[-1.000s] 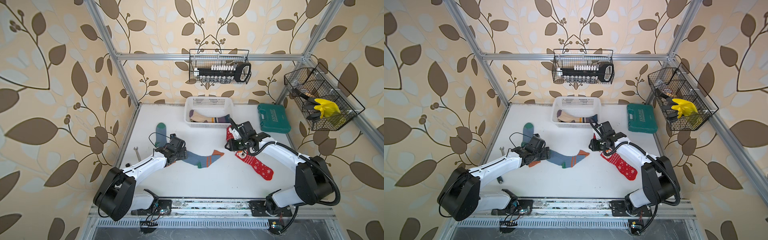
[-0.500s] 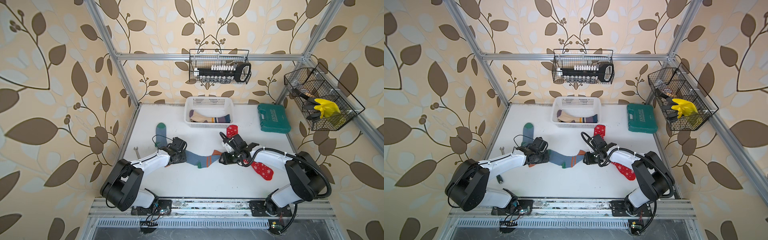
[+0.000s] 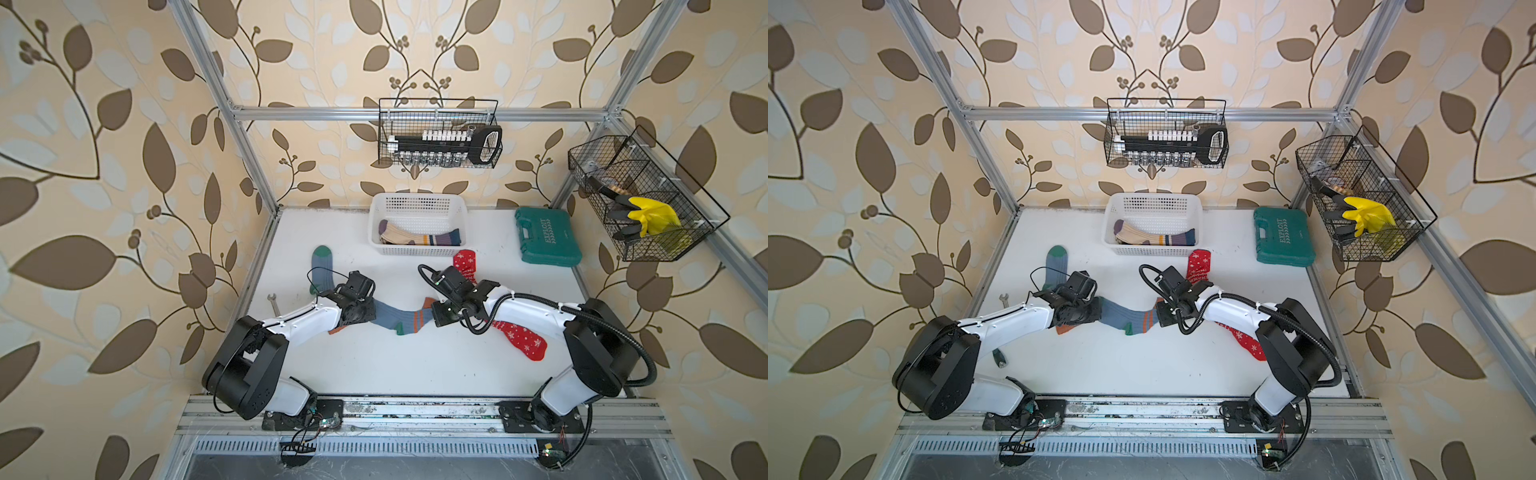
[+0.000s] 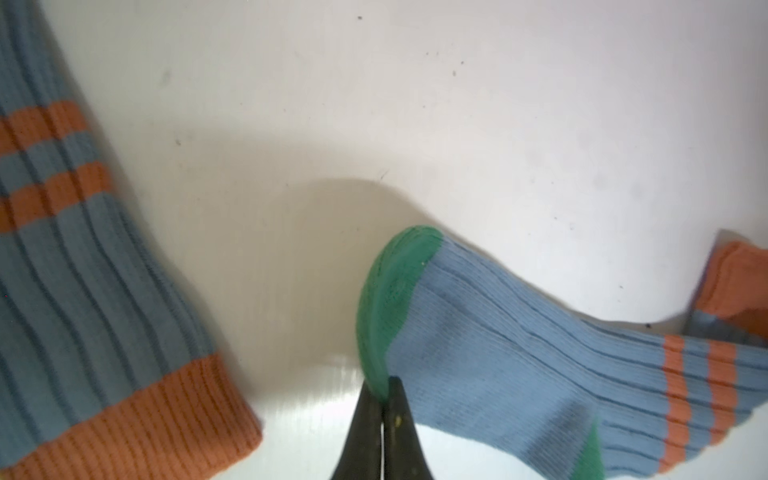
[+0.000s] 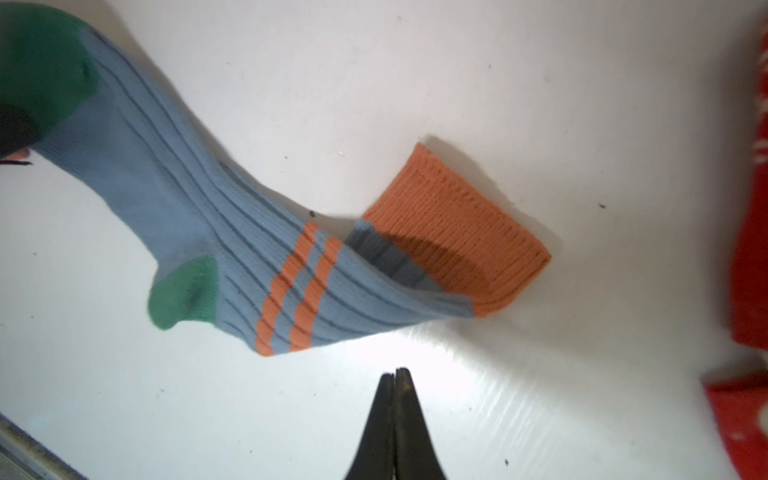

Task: Place the socks together as a pair
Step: Flatten out the sock at the center of the board.

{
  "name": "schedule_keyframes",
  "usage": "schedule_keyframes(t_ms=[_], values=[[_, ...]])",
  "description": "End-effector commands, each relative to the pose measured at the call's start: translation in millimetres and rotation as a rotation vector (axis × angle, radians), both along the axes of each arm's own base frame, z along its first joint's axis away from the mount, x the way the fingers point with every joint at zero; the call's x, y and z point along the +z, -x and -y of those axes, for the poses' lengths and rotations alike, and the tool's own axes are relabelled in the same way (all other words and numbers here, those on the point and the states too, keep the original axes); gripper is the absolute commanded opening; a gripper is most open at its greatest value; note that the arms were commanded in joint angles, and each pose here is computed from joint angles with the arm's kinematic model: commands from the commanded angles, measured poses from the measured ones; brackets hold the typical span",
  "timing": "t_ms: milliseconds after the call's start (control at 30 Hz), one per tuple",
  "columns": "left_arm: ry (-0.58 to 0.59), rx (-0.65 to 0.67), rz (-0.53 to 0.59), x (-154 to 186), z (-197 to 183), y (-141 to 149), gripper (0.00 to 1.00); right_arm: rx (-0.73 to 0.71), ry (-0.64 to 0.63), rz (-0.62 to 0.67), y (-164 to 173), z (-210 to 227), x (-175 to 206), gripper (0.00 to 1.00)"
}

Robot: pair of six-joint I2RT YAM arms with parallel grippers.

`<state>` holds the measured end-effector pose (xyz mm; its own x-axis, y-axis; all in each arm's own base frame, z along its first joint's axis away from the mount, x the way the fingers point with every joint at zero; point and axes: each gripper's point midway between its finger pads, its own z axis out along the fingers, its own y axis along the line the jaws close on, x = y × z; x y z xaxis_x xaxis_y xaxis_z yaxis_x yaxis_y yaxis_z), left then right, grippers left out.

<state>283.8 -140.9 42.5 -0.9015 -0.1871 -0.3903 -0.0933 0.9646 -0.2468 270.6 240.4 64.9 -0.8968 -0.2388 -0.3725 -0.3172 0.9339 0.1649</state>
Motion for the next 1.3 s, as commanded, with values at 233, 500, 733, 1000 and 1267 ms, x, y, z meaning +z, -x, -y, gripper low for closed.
schedule_keyframes(t_ms=[233, 500, 733, 1000, 1267], values=[[0.011, -0.001, 0.071, 21, 2, -13, 0.00, 0.005, -0.015, 0.053, -14, 16, 23, 0.36], [-0.004, 0.003, 0.069, 16, 1, -15, 0.00, 0.001, -0.176, 0.010, -39, 14, -2, 0.52], [-0.024, 0.011, 0.078, 17, -8, -15, 0.00, 0.064, -0.180, -0.016, -40, -3, -17, 0.54], [0.001, 0.004, 0.091, 21, -6, -16, 0.01, 0.084, -0.058, -0.038, -29, -5, -35, 0.22], [0.040, -0.012, 0.112, 28, -1, -14, 0.00, 0.156, 0.148, -0.016, 8, -14, 7, 0.00]])
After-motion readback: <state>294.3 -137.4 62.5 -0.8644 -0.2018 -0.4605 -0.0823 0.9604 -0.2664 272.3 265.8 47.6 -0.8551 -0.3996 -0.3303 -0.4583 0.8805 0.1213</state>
